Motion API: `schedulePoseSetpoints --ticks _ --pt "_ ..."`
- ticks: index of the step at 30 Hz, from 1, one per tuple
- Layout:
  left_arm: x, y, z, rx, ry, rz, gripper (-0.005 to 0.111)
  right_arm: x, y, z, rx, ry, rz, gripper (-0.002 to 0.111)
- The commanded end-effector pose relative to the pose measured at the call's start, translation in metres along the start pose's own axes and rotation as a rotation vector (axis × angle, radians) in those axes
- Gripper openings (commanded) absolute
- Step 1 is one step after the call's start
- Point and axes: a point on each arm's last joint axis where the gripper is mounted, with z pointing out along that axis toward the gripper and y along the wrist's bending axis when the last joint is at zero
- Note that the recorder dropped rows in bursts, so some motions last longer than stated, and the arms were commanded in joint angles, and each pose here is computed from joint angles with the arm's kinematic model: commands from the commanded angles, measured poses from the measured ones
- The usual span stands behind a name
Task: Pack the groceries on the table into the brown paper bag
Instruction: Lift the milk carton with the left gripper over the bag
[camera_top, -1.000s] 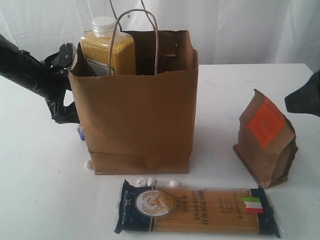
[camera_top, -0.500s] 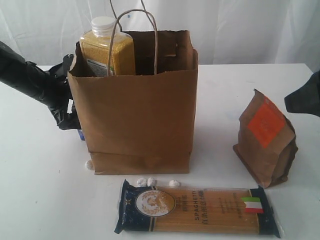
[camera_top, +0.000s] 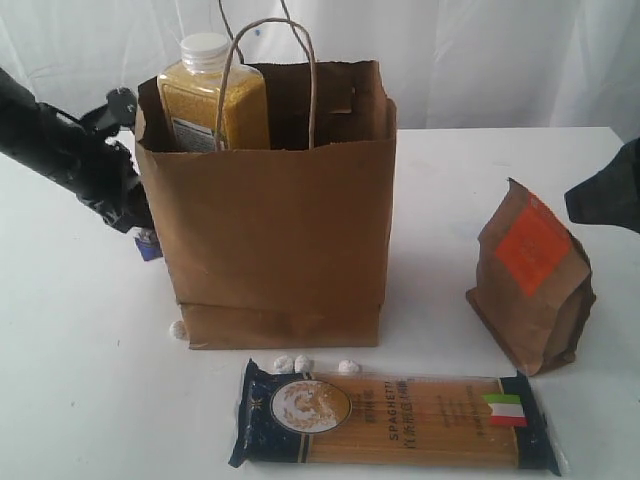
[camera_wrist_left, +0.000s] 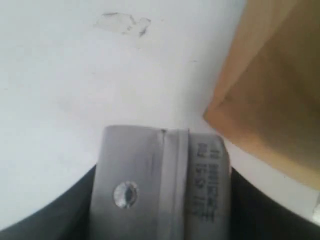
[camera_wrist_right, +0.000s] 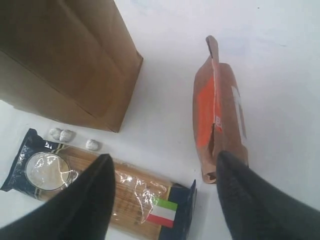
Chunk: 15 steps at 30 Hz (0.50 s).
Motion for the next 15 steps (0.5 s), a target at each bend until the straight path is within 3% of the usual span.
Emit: schedulePoseSetpoints --ticks 1,4,8,11,15 --pt "-0.019 -0.003 -0.068 -0.148 -0.035 -0.116 0.0 0.0 0.002 -0.001 -0.01 -0.007 0.005 0.055" --pt "-0.031 -0.013 -0.115 -0.226 -0.1 -0.151 0.0 0.0 0.002 -0.001 -0.01 -0.007 0.005 0.055" --pt "-0.056 -0.045 -0.183 -0.325 -0.259 -0.118 0.0 0.001 0.002 -0.001 -0.014 0.002 0.005 0.055" --pt "-0.076 -0.074 -0.224 -0.317 -0.468 -0.146 0.0 0.002 0.002 -0.001 -0.019 0.009 0.006 0.055" --pt "-0.089 -0.105 -0.259 -0.259 -0.599 -0.125 0.0 0.002 0.003 -0.001 -0.025 0.013 0.008 0.055"
